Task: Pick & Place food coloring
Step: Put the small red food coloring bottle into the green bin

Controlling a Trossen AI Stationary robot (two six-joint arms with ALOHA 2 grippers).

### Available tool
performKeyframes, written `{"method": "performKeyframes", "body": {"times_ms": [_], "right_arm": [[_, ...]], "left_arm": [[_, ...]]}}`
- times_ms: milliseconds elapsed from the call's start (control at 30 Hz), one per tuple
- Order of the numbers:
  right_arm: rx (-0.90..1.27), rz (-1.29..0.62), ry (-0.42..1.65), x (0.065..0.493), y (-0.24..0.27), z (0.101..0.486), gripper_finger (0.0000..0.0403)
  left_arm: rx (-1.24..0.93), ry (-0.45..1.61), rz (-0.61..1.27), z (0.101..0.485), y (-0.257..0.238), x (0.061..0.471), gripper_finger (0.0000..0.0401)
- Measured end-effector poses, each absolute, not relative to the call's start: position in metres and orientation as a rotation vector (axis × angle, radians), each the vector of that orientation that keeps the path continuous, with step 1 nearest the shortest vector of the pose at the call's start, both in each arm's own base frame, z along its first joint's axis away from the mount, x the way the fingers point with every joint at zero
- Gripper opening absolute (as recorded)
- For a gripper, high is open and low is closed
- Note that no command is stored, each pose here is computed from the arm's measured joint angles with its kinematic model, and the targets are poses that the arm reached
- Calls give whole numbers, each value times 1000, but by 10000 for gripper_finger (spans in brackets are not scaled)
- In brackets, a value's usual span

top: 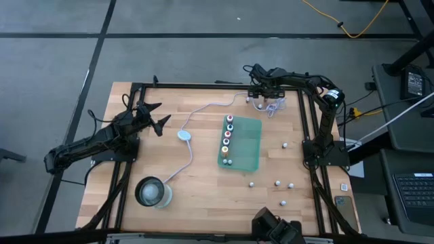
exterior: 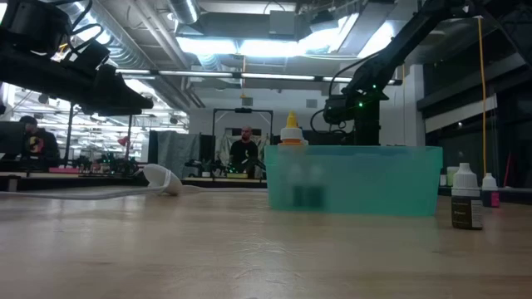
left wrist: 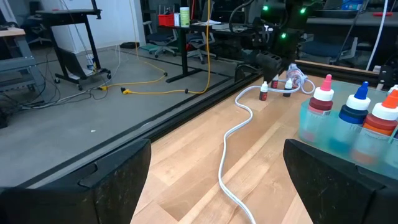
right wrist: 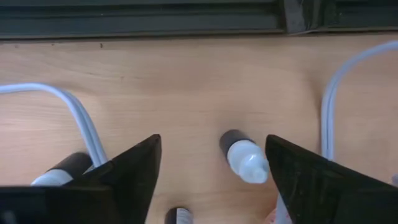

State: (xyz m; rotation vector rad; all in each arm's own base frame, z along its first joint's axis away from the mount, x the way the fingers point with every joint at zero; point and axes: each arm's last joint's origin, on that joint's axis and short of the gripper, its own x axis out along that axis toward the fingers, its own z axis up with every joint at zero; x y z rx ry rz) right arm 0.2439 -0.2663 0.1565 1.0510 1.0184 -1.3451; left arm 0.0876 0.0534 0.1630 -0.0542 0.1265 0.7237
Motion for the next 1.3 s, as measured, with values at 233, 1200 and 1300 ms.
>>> {"method": "performKeyframes", "body": {"times_ms": [233, 1200, 1300], "right_arm": [[1057, -1331, 1023, 247, -263, 156, 236], [1026, -1274, 1057, 257, -258, 166, 66], [988, -1258, 1080, 262, -258, 179, 76]], "left_arm": [[-54, 127, 723, 163, 53, 88, 361], [-54, 127, 724, 163, 53, 88, 361], [-54, 127, 723, 163, 53, 88, 361]]}}
